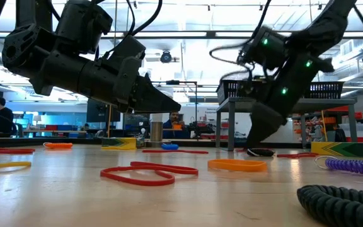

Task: Pick & Place Office Desk Supplies
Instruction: Put the red rubberband into the right black basket on the shelf

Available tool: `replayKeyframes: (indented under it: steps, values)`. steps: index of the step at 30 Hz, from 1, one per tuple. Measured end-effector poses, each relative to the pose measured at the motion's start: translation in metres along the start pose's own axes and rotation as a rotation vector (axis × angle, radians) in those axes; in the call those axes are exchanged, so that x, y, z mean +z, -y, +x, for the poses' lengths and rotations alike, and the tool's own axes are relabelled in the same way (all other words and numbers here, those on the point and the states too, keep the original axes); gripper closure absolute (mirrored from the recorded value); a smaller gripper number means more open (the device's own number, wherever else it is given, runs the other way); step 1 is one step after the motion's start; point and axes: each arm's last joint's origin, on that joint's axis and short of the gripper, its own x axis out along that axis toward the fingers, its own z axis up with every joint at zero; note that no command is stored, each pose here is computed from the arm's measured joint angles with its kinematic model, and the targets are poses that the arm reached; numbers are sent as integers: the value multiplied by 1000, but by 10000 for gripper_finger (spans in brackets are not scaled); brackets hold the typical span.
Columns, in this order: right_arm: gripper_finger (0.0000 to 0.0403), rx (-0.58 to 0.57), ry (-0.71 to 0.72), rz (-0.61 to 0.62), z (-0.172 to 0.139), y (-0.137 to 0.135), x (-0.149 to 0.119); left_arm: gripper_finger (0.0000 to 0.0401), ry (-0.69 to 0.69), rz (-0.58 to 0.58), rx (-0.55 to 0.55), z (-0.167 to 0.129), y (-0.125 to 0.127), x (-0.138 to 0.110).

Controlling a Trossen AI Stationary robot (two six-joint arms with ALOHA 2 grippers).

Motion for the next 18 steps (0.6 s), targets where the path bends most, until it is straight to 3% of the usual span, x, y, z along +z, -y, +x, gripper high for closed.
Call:
replayKeyframes:
  steps: [9, 18]
  values:
    - [401, 18, 112, -50, -48, -7, 8, 326, 0, 0, 0, 0, 0, 0]
    - [402, 34, 276, -48, -115, -1, 7, 326, 0, 0, 0, 0, 0, 0]
